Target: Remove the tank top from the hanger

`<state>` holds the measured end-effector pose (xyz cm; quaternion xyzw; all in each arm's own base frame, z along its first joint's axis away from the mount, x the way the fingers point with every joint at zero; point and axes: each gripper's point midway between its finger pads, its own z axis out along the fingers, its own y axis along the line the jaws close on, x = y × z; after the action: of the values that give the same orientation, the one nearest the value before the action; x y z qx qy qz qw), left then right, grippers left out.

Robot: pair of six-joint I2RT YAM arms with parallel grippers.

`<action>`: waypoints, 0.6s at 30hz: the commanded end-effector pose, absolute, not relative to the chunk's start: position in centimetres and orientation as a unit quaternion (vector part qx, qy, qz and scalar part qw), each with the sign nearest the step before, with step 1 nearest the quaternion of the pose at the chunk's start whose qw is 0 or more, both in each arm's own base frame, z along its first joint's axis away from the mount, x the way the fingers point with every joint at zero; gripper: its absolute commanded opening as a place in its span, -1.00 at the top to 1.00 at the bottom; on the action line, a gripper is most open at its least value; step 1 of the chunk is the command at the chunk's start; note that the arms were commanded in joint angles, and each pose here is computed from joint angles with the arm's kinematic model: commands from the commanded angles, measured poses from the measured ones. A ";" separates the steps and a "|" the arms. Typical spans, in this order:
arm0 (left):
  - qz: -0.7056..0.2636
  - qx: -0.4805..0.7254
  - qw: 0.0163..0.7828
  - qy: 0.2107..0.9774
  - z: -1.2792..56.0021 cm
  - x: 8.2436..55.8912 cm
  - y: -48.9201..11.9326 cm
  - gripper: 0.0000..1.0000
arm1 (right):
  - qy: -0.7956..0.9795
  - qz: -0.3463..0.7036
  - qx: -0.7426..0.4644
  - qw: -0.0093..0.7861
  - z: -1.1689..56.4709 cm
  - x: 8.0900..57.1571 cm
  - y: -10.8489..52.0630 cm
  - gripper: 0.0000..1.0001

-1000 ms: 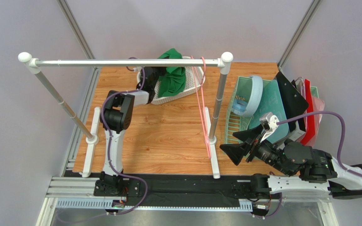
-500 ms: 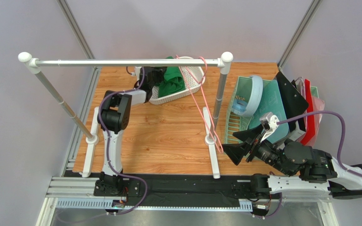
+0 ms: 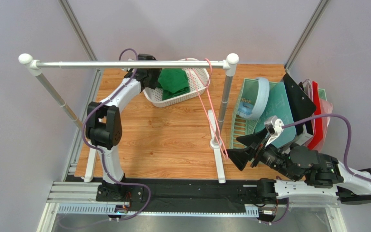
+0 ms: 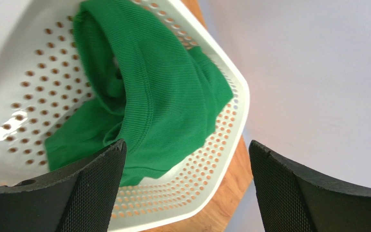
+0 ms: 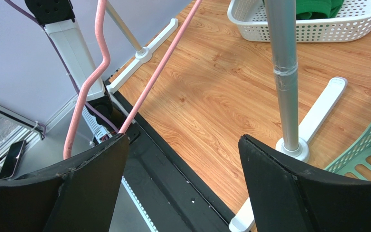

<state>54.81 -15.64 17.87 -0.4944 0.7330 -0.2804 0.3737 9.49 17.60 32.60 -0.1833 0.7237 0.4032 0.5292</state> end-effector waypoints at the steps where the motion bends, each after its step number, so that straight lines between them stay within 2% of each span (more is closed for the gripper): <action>1: -0.195 -0.505 0.326 0.775 15.8 50.7 -13.6 -0.98 | 0.711 0.430 -0.176 0.528 33.6 9.1 18.6 -0.80; 7: -0.086 -0.436 0.428 0.787 20.0 47.8 -11.0 -0.98 | 0.714 0.428 -0.177 0.526 33.5 9.1 18.8 -0.80; 13: -0.031 -0.355 0.440 0.824 21.2 43.5 -10.7 -0.98 | 0.734 0.411 -0.126 0.525 32.6 10.2 17.8 -0.80; 18: -0.008 -0.210 0.457 0.864 21.4 38.2 -14.7 -0.98 | 0.751 0.402 -0.069 0.520 31.8 11.0 16.2 -0.81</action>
<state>42.35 -13.41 21.75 -0.3335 0.8278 -0.0651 0.4464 10.01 17.65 32.27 -0.1362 0.7377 0.4074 0.5208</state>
